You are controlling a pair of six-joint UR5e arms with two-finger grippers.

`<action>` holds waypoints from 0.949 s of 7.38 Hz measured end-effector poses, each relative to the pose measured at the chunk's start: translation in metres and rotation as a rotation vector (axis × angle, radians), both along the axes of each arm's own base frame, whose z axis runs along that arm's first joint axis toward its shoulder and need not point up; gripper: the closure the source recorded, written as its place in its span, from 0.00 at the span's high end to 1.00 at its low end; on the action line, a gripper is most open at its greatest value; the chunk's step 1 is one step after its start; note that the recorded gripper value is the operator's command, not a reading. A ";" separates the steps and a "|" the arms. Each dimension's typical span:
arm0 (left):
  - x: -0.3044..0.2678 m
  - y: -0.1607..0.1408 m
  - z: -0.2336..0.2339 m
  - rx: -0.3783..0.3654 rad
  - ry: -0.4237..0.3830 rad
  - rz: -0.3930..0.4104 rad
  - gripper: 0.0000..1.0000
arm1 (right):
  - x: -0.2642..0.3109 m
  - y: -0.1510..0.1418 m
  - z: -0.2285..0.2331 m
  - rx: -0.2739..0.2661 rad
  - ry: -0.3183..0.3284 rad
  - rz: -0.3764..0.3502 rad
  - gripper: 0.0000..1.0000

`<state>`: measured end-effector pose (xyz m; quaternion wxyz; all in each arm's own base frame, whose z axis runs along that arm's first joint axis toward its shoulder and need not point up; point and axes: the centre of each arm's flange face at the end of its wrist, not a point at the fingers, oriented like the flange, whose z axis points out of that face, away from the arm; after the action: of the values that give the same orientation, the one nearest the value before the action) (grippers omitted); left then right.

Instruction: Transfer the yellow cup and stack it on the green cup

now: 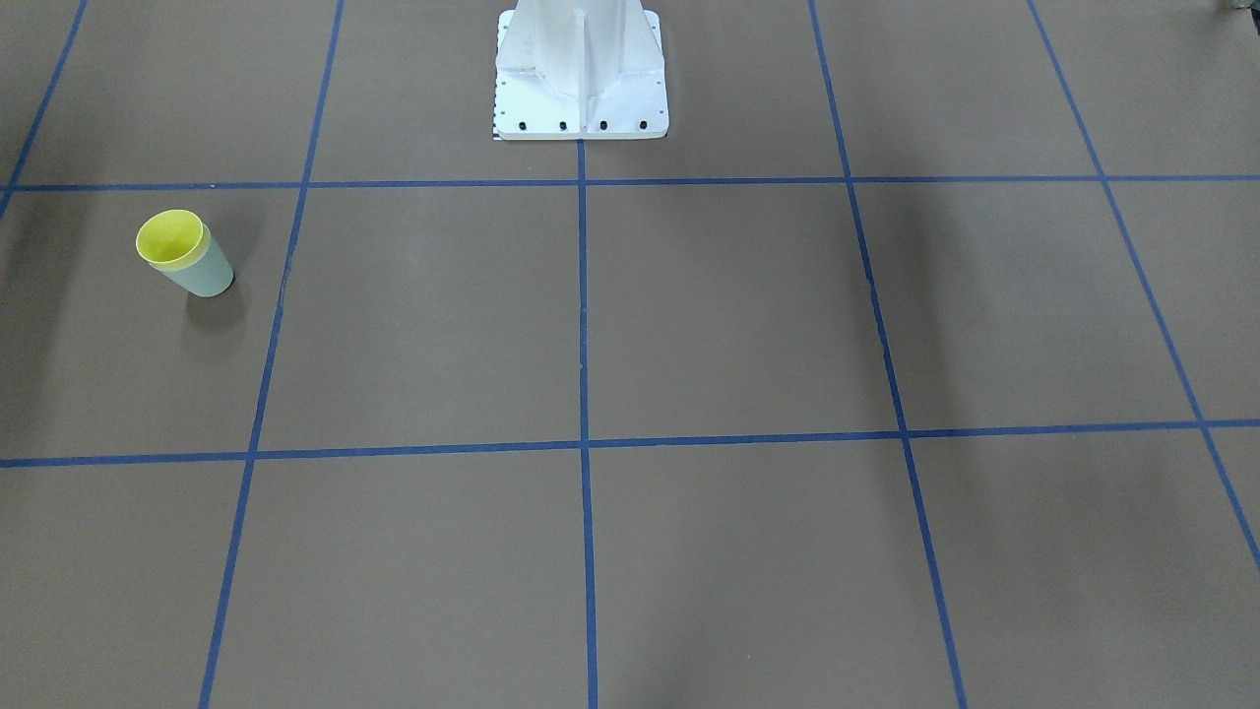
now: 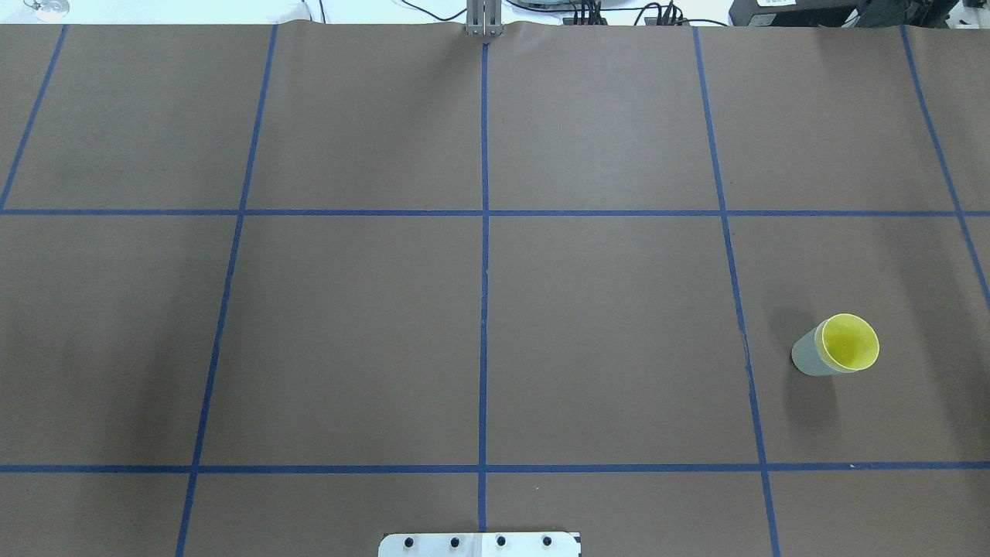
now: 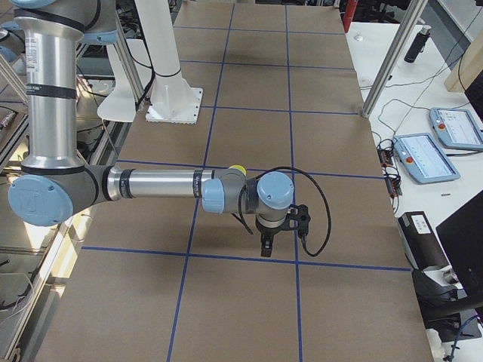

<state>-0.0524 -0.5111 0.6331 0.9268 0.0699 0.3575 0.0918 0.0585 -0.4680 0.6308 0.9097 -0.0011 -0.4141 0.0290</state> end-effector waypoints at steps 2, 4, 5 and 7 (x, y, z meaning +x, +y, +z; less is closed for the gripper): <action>-0.014 0.005 0.000 -0.003 0.026 -0.028 1.00 | 0.001 0.000 -0.003 0.002 -0.012 0.007 1.00; -0.032 0.008 -0.003 0.004 0.030 -0.063 1.00 | 0.001 0.000 -0.003 -0.001 -0.012 0.010 1.00; -0.036 0.009 -0.004 0.008 0.030 -0.071 1.00 | 0.001 0.000 -0.003 -0.001 -0.012 0.010 1.00; -0.039 0.010 -0.004 0.009 0.030 -0.077 1.00 | 0.001 -0.001 -0.002 0.007 -0.011 0.011 1.00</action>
<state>-0.0917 -0.5010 0.6288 0.9239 0.0891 0.3678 0.0567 0.0595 -0.4690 0.6292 0.9073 0.0041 -0.4192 0.0327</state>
